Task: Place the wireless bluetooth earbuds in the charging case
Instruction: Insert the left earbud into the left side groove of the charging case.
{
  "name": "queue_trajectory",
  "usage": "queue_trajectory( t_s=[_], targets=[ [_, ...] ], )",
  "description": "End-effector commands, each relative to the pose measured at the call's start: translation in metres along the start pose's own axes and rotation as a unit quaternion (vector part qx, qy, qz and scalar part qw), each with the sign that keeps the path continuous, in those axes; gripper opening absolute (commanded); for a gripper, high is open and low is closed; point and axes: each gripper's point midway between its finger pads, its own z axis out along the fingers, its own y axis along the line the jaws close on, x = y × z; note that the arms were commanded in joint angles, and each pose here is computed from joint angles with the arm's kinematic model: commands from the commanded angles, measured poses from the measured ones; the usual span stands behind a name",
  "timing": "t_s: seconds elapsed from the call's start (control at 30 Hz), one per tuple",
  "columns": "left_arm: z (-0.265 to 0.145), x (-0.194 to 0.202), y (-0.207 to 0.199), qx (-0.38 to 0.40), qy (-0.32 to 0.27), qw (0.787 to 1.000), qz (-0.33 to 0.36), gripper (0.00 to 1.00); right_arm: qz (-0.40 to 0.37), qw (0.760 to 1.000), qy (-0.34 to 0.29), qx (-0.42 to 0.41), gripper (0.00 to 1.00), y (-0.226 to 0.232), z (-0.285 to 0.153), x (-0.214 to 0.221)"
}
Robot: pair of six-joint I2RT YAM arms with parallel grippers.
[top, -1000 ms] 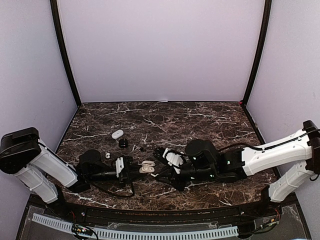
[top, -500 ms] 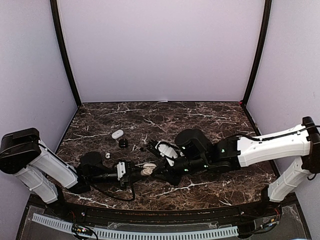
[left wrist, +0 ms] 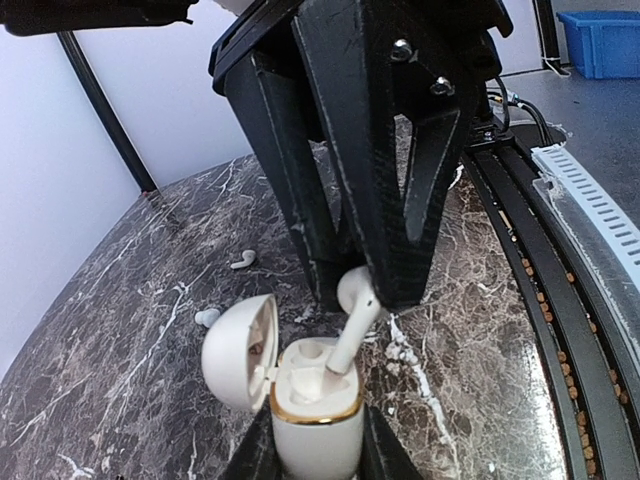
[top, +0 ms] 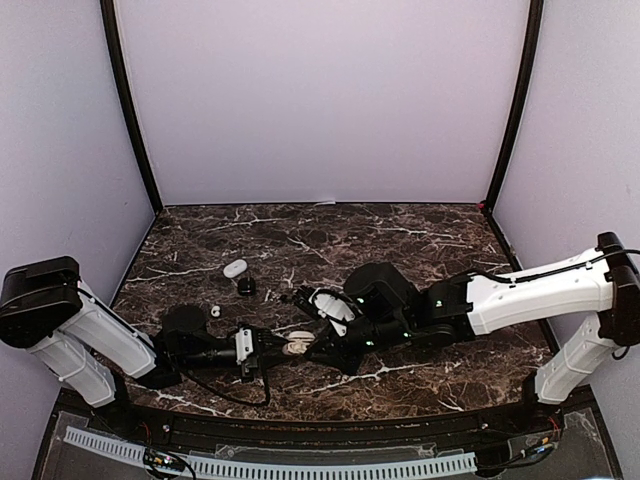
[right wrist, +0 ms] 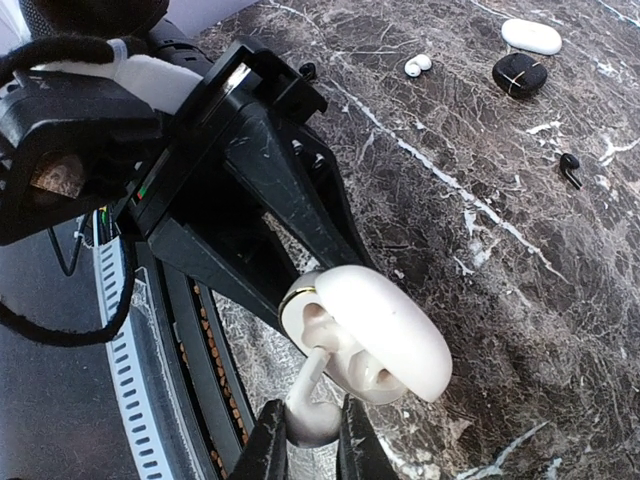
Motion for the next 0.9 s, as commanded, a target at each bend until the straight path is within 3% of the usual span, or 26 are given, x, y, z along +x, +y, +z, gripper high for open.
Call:
queue_trajectory(
  t_s=[0.0,0.87],
  targets=[
    [0.0026,-0.0052,-0.0019,0.004,-0.008,1.000,0.011,0.13,0.004,1.000,-0.020,-0.001,0.00,-0.0011,0.0006,-0.0163],
    [0.0076,0.0016,-0.0081,0.015,0.007,1.000,0.022,0.13,0.002,1.000,-0.019,-0.019,0.00,0.0040,0.0097,-0.0209]
  ],
)
